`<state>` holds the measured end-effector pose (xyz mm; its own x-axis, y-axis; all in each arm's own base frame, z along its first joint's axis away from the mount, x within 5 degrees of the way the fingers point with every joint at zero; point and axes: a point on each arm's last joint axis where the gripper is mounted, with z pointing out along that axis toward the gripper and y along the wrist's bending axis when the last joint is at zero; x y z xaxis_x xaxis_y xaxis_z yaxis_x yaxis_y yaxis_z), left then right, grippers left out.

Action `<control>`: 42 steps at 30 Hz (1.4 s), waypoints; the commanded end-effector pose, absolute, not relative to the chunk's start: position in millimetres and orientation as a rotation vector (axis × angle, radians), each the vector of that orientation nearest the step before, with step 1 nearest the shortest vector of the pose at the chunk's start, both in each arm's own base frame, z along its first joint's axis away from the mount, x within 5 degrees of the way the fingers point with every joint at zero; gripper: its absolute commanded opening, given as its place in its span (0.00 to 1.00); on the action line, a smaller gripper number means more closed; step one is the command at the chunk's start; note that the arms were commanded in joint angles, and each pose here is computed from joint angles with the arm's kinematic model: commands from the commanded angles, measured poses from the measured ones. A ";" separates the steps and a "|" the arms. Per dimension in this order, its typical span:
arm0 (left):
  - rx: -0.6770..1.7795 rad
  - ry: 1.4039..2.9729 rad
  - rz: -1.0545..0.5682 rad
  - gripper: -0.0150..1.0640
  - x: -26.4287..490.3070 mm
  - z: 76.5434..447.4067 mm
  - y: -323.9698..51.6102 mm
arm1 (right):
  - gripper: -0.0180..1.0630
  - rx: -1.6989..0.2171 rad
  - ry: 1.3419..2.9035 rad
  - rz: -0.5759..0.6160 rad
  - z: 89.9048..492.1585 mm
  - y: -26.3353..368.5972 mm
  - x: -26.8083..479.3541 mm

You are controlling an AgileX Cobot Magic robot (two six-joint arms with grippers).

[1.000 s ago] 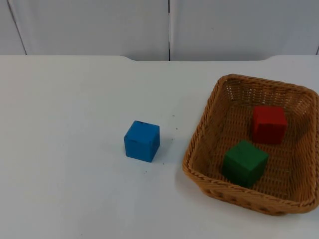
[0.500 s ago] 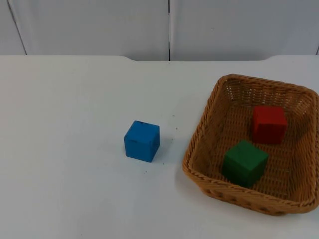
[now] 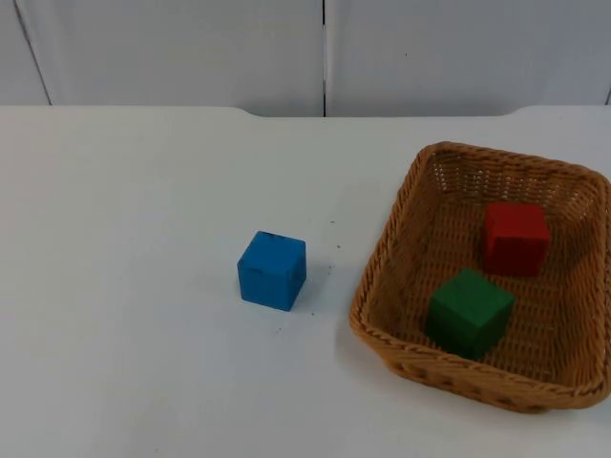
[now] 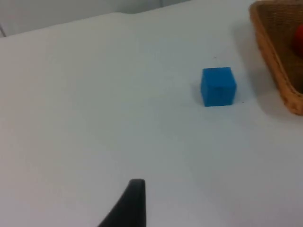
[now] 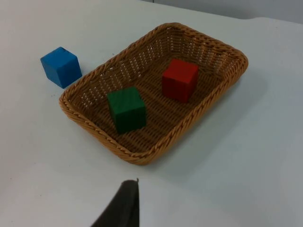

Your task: Pick up one cube with each hand and place exactly two cubes into the same basket, leaving the remaining cube outside.

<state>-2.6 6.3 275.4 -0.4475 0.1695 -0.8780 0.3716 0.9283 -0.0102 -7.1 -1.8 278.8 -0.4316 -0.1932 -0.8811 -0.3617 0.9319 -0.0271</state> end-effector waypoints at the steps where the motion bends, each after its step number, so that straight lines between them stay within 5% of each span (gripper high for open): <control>1: 0.352 2.043 -0.237 0.99 -3.1 274.5 5.3 | 0.99 -0.396 2.017 0.198 279.9 -2.0 -7.3; 24: -0.076 2.063 0.019 0.99 -5.0 274.5 3.6 | 0.99 -0.396 2.017 0.198 279.9 -2.0 -7.3; 42: -0.093 2.063 0.029 0.99 -5.0 274.5 3.5 | 0.99 -0.392 2.014 0.192 280.1 -2.5 -7.0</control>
